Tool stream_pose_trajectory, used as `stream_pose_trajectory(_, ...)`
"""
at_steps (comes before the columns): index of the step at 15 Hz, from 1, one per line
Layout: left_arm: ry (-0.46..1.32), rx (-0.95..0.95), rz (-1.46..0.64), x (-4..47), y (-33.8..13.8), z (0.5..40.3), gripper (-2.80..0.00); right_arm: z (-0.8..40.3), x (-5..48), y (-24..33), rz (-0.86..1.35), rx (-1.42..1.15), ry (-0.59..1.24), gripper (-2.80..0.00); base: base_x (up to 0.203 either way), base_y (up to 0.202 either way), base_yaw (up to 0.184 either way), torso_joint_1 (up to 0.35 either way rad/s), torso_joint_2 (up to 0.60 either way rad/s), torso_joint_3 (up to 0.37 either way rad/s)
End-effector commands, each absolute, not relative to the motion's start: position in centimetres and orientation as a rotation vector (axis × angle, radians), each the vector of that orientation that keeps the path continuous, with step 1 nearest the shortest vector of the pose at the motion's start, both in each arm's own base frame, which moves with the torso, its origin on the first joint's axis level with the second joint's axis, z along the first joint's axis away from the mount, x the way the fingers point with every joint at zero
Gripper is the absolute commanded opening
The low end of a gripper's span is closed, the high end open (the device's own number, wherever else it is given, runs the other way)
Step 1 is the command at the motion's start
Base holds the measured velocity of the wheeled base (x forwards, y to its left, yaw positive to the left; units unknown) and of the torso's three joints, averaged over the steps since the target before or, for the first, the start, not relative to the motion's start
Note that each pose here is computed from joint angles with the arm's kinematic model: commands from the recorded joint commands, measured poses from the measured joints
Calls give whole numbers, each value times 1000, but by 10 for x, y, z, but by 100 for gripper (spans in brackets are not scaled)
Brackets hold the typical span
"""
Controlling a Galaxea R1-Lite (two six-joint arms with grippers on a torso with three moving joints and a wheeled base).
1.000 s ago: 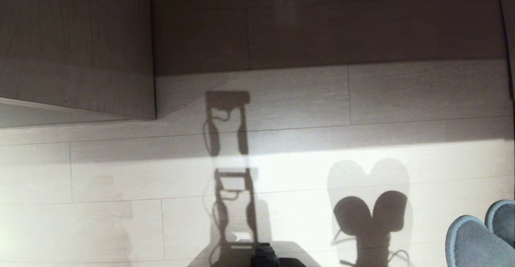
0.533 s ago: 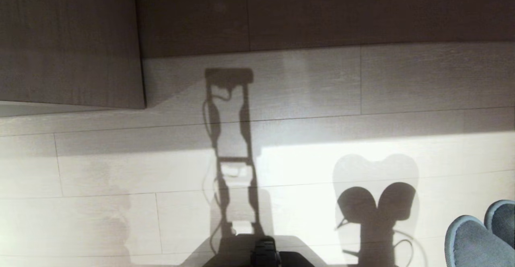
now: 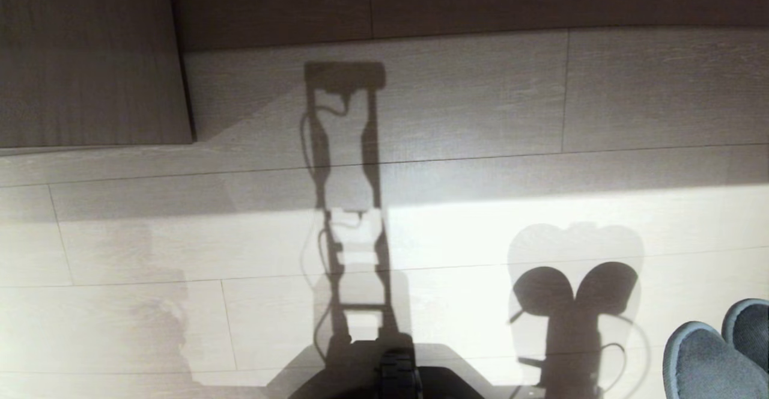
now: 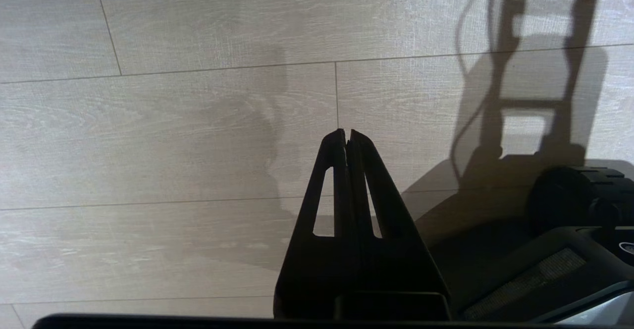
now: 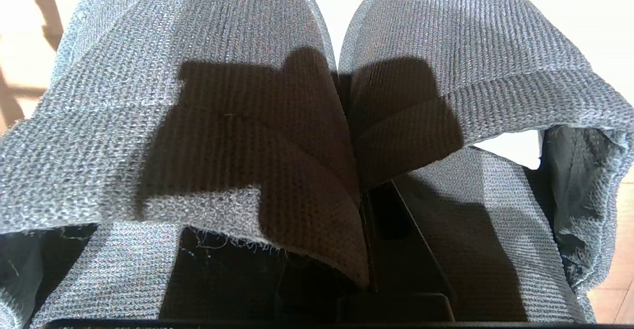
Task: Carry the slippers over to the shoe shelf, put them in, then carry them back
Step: Place the slippers on the floor
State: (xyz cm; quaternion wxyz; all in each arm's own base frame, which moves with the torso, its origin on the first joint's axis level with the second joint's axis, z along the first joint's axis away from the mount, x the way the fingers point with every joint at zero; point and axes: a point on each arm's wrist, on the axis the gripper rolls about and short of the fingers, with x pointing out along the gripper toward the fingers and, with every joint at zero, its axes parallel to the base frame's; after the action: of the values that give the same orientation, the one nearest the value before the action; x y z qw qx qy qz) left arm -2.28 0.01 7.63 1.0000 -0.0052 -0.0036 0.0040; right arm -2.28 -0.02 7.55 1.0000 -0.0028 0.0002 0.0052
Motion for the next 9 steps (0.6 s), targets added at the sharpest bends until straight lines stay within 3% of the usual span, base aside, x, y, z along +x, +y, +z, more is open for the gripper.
stream_pose_trajectory(1, -8, -12, 8, -23, 0, 76, -280, 75, -23, 0, 11, -7, 0, -280, 0, 0, 0, 3, 2, -100)
stream_pose_trajectory(9, -11, -14, 8, -23, 0, 76, -280, 82, -24, 0, 22, -17, -29, -280, 0, 0, 0, 1, 0, -14)
